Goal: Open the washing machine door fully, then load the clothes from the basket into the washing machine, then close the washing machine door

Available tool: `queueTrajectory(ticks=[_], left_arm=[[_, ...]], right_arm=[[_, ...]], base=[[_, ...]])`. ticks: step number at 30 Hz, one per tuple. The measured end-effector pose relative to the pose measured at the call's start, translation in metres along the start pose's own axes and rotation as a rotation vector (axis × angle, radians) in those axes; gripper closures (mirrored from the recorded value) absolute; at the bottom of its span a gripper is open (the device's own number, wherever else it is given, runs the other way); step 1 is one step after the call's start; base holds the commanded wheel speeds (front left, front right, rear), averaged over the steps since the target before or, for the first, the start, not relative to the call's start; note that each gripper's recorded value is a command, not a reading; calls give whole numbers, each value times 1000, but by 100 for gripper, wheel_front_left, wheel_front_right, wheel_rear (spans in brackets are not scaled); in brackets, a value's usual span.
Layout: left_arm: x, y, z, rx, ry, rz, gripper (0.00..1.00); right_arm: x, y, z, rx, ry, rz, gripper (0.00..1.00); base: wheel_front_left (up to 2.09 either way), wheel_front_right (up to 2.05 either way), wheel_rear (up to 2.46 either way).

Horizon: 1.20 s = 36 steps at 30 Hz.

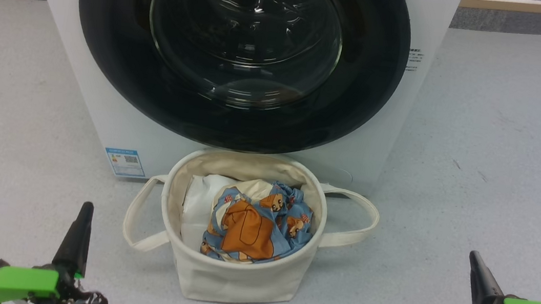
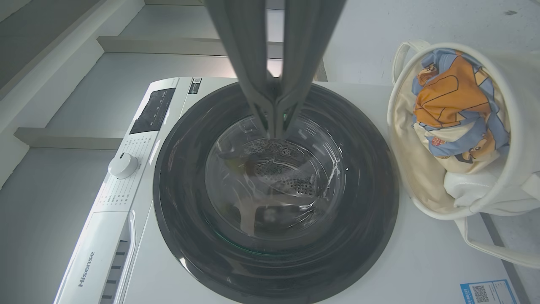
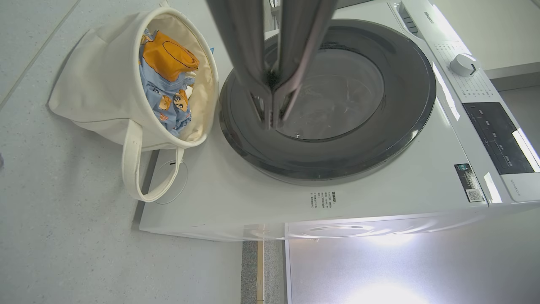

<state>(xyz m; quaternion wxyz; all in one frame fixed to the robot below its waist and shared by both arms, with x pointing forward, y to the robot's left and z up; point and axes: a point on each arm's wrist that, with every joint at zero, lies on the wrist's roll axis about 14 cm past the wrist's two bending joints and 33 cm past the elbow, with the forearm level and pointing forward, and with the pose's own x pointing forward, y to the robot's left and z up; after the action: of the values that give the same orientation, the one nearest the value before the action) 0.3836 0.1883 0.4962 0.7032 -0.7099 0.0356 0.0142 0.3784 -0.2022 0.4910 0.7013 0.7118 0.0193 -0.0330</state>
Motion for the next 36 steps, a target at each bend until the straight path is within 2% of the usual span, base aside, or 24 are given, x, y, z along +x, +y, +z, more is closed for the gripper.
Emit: queueTrajectory(ticks=[36], left_arm=[[0, 0, 0, 0, 0, 0, 100]], right_arm=[[0, 0, 0, 0, 1, 0, 100]], base=[[0, 0, 0]])
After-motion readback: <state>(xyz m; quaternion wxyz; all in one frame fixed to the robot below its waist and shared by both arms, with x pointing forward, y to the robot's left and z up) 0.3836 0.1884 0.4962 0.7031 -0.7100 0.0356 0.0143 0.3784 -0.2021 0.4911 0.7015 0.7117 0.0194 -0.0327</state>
